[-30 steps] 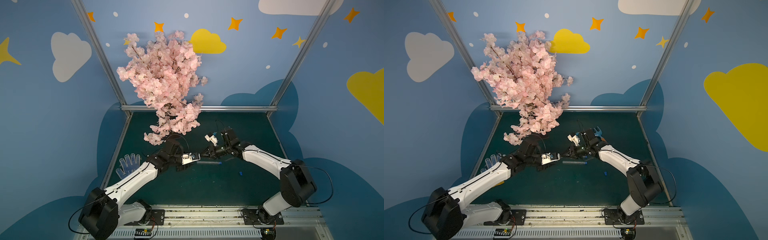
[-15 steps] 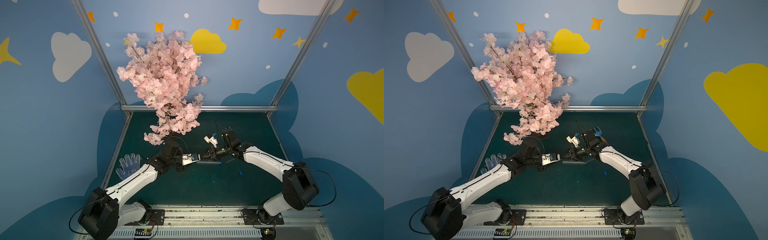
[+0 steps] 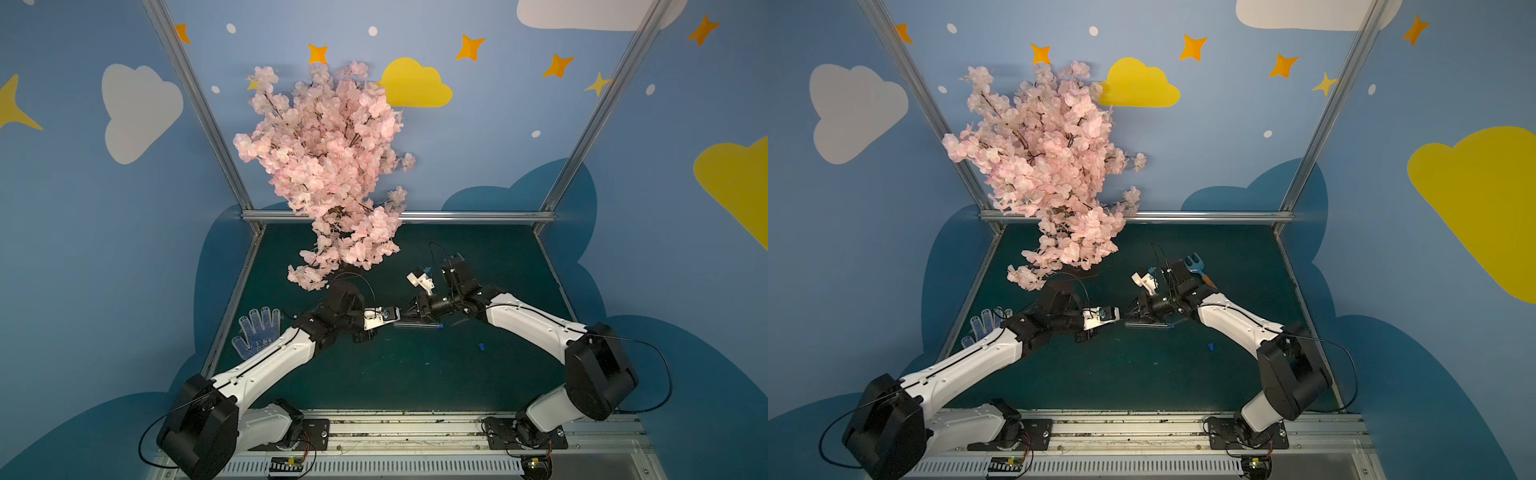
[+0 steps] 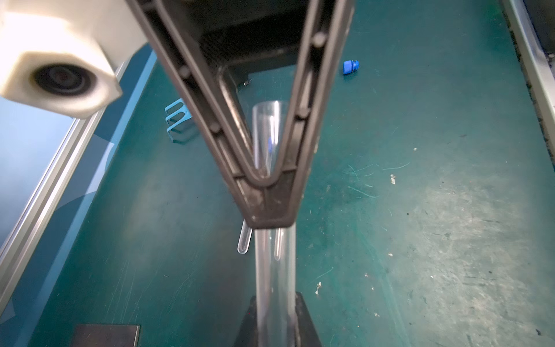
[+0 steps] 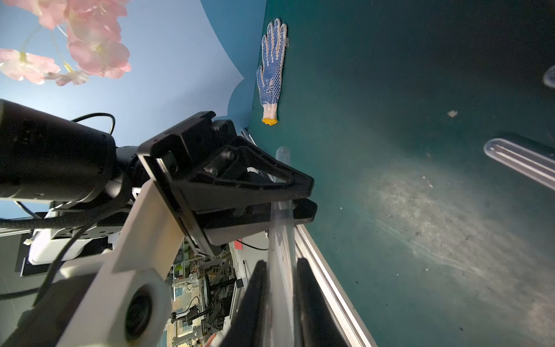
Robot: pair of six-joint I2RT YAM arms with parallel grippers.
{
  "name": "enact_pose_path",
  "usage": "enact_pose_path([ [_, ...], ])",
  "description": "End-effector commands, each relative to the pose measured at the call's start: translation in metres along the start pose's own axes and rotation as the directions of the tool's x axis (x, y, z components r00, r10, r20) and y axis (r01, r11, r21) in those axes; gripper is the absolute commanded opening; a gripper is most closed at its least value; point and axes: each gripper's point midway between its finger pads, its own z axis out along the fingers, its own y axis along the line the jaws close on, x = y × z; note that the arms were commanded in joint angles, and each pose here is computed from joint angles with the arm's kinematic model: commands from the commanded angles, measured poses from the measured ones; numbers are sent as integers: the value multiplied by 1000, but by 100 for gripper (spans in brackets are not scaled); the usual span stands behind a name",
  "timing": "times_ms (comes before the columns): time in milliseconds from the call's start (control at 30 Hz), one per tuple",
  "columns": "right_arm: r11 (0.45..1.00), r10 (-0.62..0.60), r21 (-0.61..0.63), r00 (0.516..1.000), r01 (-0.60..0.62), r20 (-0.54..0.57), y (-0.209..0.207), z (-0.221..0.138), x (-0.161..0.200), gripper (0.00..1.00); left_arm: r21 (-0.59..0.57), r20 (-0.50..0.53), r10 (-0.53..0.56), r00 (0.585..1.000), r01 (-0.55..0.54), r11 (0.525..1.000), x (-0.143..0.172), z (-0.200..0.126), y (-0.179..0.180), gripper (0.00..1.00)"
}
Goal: Insert stoppers into test tubes
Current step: Pick up the test tube at the center of the board.
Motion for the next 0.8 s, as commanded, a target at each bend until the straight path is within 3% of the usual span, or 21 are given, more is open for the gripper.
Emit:
enact_pose_path([
  [0,999,-42,-7,999,42,26,8,-6,-1,34,1,32,27,999,-27,1000,-11,-5,3,2],
  [167,994,-103,37,985,99,137,16,-45,-14,55,14,-16,25,1000,-25,1000,-1,-1,2,2],
  [300,975,-71,220,966,15,250,-22,-87,-14,55,29,-24,16,1000,-15,999,2,1,-1,2],
  [367,891,-40,443,956,-97,291,-67,-114,-2,54,38,-40,-2,999,3,999,4,3,-1,2],
  [433,752,-17,633,954,-184,298,-105,-141,19,52,44,-61,-17,998,19,999,6,4,0,2],
  [567,523,27,811,957,-260,289,-145,-178,54,50,46,-84,-28,996,32,998,6,6,0,2],
  [667,445,95,848,957,-287,274,-160,-185,70,51,45,-74,-25,997,28,999,3,5,0,2],
  [767,406,174,861,950,-308,258,-174,-184,80,54,42,-65,-23,998,26,999,0,3,0,2],
])
